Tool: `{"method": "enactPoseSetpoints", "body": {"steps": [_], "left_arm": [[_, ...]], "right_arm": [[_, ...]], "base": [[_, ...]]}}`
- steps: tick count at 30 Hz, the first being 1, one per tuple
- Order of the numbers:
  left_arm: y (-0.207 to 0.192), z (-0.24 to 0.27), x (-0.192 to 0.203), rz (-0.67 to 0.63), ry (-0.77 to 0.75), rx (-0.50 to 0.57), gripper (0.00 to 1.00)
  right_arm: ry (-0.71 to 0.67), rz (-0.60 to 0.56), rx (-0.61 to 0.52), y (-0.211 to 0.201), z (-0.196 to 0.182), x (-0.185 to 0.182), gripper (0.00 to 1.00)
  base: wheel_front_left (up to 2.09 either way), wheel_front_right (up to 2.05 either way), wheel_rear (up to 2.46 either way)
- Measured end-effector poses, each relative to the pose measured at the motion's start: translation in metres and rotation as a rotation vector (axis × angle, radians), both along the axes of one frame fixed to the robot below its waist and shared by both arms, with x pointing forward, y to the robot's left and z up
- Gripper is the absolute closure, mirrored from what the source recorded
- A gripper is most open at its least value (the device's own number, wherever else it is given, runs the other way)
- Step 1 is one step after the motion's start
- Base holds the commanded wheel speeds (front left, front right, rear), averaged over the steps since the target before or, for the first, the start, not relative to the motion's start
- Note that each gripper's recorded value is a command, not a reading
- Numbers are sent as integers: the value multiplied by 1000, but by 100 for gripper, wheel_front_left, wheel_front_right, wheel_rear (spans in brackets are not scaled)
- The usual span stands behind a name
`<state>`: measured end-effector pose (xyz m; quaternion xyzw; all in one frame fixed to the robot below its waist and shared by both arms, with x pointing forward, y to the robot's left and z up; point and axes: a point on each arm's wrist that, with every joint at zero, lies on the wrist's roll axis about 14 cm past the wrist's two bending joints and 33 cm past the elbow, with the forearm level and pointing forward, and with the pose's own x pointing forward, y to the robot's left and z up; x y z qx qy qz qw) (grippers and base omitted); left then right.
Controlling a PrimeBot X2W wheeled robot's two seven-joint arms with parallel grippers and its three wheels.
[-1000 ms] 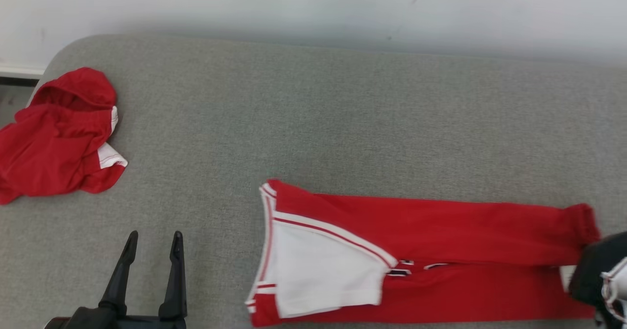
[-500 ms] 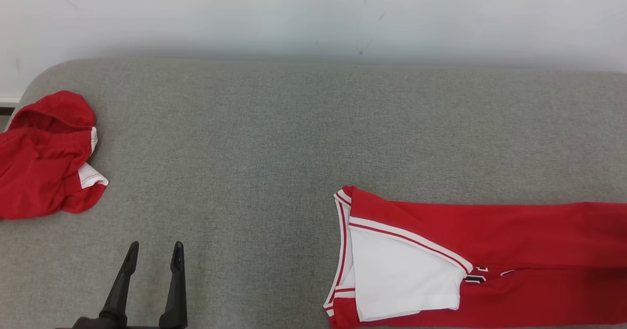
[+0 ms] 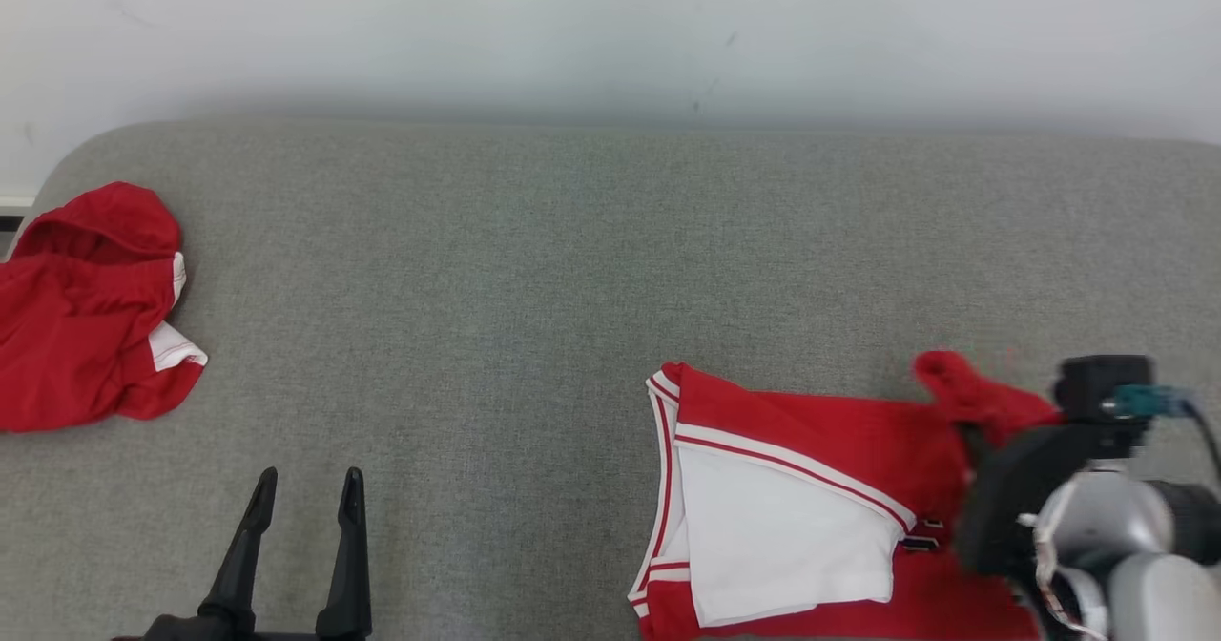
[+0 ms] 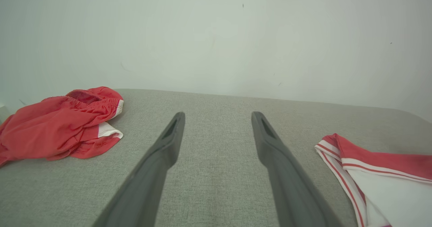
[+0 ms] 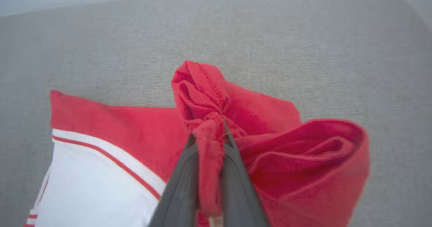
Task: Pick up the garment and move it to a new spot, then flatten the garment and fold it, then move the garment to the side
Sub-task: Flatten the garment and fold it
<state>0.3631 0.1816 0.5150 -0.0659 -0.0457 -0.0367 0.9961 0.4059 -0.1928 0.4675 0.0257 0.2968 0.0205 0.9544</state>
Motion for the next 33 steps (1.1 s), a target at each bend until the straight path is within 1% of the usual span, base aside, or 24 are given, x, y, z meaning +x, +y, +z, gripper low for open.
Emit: {"method": "enactPoseSetpoints", "body": {"steps": [5,8,16,25,26,27,30,33], "left_arm": [[3,-3,0,12,10,-8,0],[6,-3,1,22,10,-8,0],[10,-7,-1,37,25,-11,0],[12,-7,-2,51,20,-15,0],[12,-7,-3,52,20,-16,0],[12,-7,-3,53,19,-17,0],[14,-6,-4,58,18,-17,0],[14,-6,-5,61,15,-18,0]], "right_arm": [[14,180,73,63,-10,2,100],[19,256,101,91,-14,2,100],[57,365,132,130,-30,4,100],[76,413,150,150,-43,8,100],[82,421,151,153,-44,7,83],[83,429,164,157,-44,6,0],[88,448,239,170,-41,2,0],[29,451,332,180,-19,9,0]], "base": [[0,0,0],[0,0,0],[0,0,0],[0,0,0],[0,0,0],[0,0,0],[0,0,0],[0,0,0]]}}
